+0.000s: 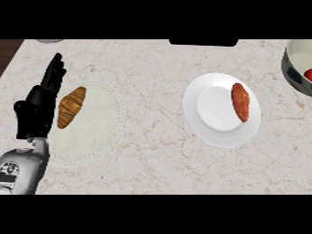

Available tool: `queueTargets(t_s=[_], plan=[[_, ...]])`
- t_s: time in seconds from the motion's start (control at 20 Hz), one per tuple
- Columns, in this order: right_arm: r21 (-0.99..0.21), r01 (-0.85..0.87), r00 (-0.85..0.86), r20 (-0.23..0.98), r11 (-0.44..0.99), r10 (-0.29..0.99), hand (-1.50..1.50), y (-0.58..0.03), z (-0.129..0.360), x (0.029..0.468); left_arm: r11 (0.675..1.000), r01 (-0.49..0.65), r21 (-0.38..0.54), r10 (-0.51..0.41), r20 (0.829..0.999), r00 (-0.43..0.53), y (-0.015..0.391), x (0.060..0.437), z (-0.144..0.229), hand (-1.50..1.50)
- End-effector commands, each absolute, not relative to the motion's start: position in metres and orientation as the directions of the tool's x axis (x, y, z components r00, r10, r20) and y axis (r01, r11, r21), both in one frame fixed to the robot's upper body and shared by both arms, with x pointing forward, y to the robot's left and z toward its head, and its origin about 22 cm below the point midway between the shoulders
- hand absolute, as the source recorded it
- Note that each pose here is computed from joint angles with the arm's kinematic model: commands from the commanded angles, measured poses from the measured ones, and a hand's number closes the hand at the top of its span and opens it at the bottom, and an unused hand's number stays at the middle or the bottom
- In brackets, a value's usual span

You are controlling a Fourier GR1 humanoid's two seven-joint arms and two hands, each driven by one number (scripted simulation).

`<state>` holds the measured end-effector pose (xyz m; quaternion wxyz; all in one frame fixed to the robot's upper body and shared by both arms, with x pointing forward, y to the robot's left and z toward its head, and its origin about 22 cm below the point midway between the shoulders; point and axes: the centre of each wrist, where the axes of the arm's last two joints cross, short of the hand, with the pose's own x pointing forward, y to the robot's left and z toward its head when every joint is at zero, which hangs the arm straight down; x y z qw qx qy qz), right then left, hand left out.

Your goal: Pick the tomato from the plate and place it in the bowl

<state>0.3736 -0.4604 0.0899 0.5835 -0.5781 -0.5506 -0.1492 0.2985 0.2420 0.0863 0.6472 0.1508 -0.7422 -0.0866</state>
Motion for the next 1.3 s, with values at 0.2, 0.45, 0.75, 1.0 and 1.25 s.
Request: queueTargets(t_s=[0.2, 0.45, 0.75, 1.0, 1.25], plan=[[-0.348, 0.858, 0.190, 0.898, 0.377, 0.396, -1.50, -0.493, 0.078, 0.342, 0.926, -0.154, 0.344, -0.359, 0.930, -0.083, 0.264, 0.296, 0.075, 0.00], [-0.263, 0.847, 0.096, 0.931, 0.463, 0.353, -1.50, -0.514, 0.055, 0.308, 0.921, -0.155, 0.357, -0.371, 0.925, -0.080, 0.268, 0.287, 0.088, 0.00], [-0.278, 0.786, 0.062, 0.924, 0.552, 0.378, -1.50, -0.496, 0.025, 0.298, 0.927, -0.170, 0.334, -0.349, 0.935, -0.062, 0.279, 0.279, 0.069, 0.00], [-0.267, 0.774, 0.040, 0.925, 0.574, 0.377, -1.50, -0.494, 0.020, 0.278, 0.928, -0.156, 0.338, -0.352, 0.933, -0.073, 0.250, 0.287, 0.078, 0.00], [-0.254, 0.774, 0.032, 0.931, 0.580, 0.365, -1.50, -0.459, 0.005, 0.264, 0.931, -0.161, 0.327, -0.340, 0.939, -0.059, 0.263, 0.281, 0.080, 0.00]])
